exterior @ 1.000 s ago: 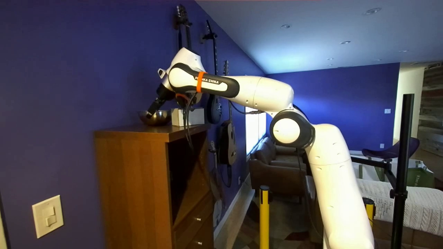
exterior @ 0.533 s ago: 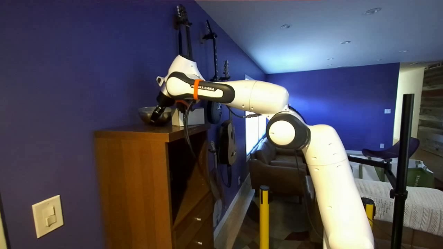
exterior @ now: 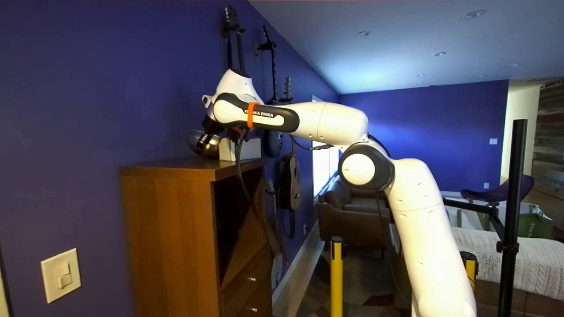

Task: Put the silver bowl on the bottom shelf

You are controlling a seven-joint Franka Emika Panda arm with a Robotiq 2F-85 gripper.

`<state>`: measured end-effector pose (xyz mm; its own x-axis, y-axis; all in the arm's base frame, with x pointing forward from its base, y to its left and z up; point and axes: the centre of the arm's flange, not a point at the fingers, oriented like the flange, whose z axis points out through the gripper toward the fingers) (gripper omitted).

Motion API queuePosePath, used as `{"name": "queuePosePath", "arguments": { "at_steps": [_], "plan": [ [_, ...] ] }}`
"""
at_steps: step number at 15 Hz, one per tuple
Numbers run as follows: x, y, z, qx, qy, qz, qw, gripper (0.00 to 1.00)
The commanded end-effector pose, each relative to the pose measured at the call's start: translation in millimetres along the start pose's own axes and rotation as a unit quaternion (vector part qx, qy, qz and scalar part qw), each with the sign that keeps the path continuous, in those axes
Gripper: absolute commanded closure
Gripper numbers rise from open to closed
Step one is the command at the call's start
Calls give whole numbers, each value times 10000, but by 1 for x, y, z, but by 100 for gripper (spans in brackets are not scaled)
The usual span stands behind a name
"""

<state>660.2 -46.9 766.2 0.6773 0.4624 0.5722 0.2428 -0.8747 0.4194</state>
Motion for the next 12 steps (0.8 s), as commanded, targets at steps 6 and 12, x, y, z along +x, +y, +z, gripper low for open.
{"name": "queuePosePath", "arguments": {
  "at_steps": [6,12],
  "plan": [
    [21,-4,-22,109,633,-212,9977,98],
    [56,-29,-104,604,1603,-1336,9761,98]
  ]
}}
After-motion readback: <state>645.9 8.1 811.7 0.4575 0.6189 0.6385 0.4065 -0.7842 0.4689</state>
